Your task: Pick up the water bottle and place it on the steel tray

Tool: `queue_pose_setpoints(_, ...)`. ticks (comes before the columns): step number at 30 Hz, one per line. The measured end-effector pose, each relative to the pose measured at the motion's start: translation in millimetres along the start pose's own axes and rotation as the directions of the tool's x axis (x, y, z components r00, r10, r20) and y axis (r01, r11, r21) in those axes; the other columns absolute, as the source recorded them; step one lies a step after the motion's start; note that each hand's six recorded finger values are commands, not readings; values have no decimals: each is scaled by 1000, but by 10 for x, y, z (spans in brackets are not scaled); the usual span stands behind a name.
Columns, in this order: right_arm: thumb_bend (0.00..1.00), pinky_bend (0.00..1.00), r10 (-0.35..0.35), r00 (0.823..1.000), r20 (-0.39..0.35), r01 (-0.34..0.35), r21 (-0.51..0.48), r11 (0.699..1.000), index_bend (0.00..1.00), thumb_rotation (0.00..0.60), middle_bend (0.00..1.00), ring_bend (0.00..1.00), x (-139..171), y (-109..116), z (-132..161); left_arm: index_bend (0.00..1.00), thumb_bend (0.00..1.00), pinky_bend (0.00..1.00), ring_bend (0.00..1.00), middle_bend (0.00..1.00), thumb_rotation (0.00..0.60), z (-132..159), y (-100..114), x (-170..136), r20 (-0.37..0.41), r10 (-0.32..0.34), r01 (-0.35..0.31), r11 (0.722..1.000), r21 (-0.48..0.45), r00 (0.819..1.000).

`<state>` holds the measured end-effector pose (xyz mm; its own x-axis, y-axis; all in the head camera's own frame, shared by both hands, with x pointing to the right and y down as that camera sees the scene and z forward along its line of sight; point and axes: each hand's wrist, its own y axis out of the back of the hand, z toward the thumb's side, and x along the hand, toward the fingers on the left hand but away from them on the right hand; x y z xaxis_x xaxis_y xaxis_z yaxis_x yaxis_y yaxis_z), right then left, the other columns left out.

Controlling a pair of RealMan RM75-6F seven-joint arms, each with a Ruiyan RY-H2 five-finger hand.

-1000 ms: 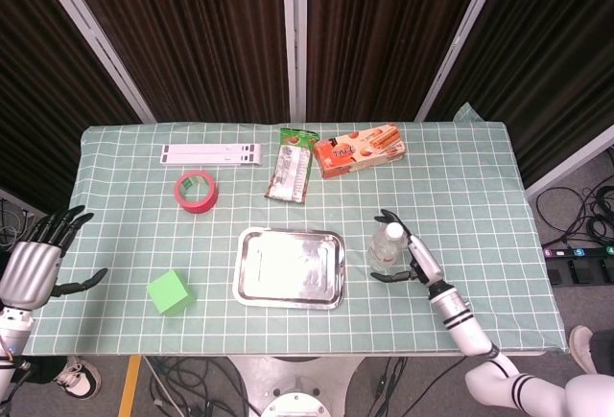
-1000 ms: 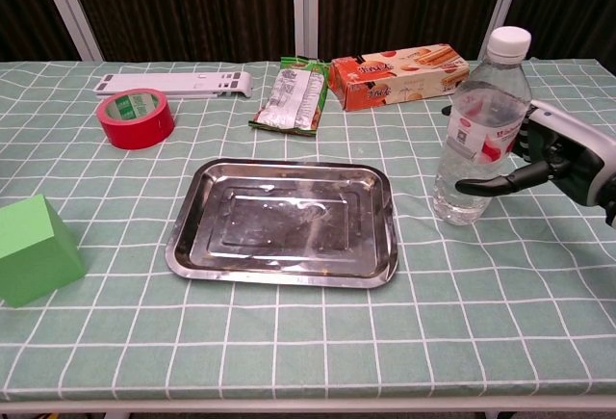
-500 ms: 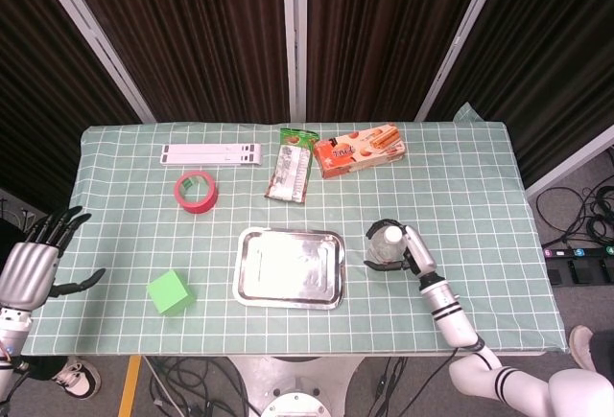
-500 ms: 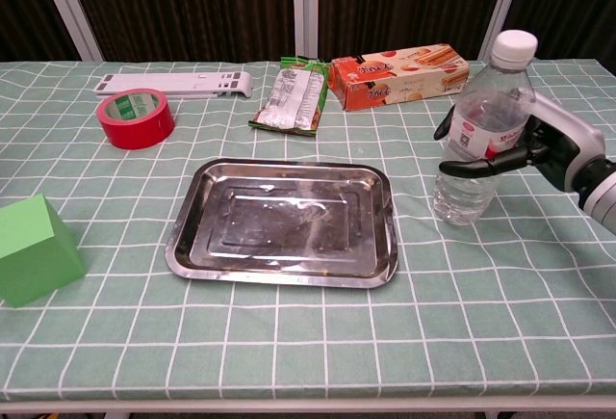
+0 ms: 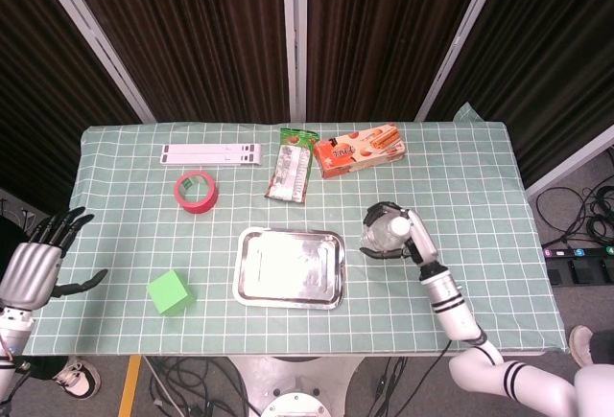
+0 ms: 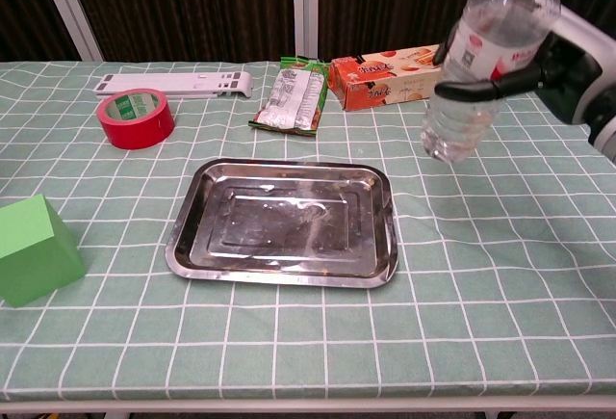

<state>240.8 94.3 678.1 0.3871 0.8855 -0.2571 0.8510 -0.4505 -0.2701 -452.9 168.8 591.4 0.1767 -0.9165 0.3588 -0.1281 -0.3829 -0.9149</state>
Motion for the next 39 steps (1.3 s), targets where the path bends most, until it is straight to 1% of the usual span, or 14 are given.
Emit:
queue_pose_setpoints(4,0,391,-11,998,-65,11,-4,1000,610,600,493,332,-121,-12,358,183,227,162,96,187,362,2,-6,0,-2,0,0,1000,-4,1000)
queue_pose_setpoints(6,0,396,-15,998,-60,15,3,1000,616,600,496,336,-122,-21,382,182,227,162,97,187,362,-7,-6,-3,-5,0,0,1000,-4,1000)
queue_pose_setpoints(8,0,396,-20,1000,-15,20,14,1000,616,600,496,336,-120,-1,265,182,227,162,97,187,363,-19,-8,-5,-8,-2,2,1000,-4,1000)
queue_pose_setpoints(11,0,396,-26,996,82,22,48,999,616,600,495,335,-125,85,-38,183,228,162,97,187,364,-23,-10,-10,-8,-4,4,1000,-1,1000)
queue_pose_setpoints(14,0,396,-31,993,113,20,93,995,616,600,495,336,-145,187,-175,182,227,162,96,187,362,-18,-10,-6,-8,-5,5,1000,2,1000)
queue_pose_setpoints(17,0,396,-24,998,56,19,94,995,616,600,496,336,-193,184,-8,183,227,162,97,187,363,8,0,15,-1,0,0,1000,2,1000)
queue_pose_setpoints(19,0,397,-14,1000,-9,15,67,998,616,600,496,336,-222,132,228,182,227,162,97,187,363,27,1,26,3,2,-2,1000,4,1000)
queue_pose_setpoints(22,0,397,-16,994,-109,18,19,1000,617,600,497,336,-213,91,620,183,227,162,97,186,364,44,-14,28,4,-1,1,1000,1,1000)
queue_pose_setpoints(25,0,399,-35,989,-143,31,-25,999,617,600,497,336,-148,75,790,182,227,162,97,187,363,39,-36,16,2,-7,7,1000,0,1000)
queue_pose_setpoints(27,0,399,-35,994,-108,32,-32,999,616,600,497,336,-121,65,706,182,227,162,97,187,364,35,-40,11,1,-8,8,1000,0,1000)
queue_pose_setpoints(31,0,399,-21,999,48,20,26,999,616,600,496,336,-68,129,172,182,228,162,96,187,361,27,-26,11,1,-4,4,1000,4,1000)
queue_pose_setpoints(33,0,399,-29,996,88,22,73,997,617,600,496,336,-48,226,-22,182,227,162,96,187,364,21,-20,16,0,-3,3,1000,4,1000)
queue_pose_setpoints(36,0,399,-51,994,92,39,136,990,617,600,497,336,-43,395,-135,183,228,163,97,187,364,32,-8,27,2,3,-3,1000,1,1000)
queue_pose_setpoints(39,0,399,-45,997,68,36,125,991,617,600,498,336,-35,378,-68,182,227,162,96,187,361,27,-9,26,-1,4,-4,1000,-1,1000)
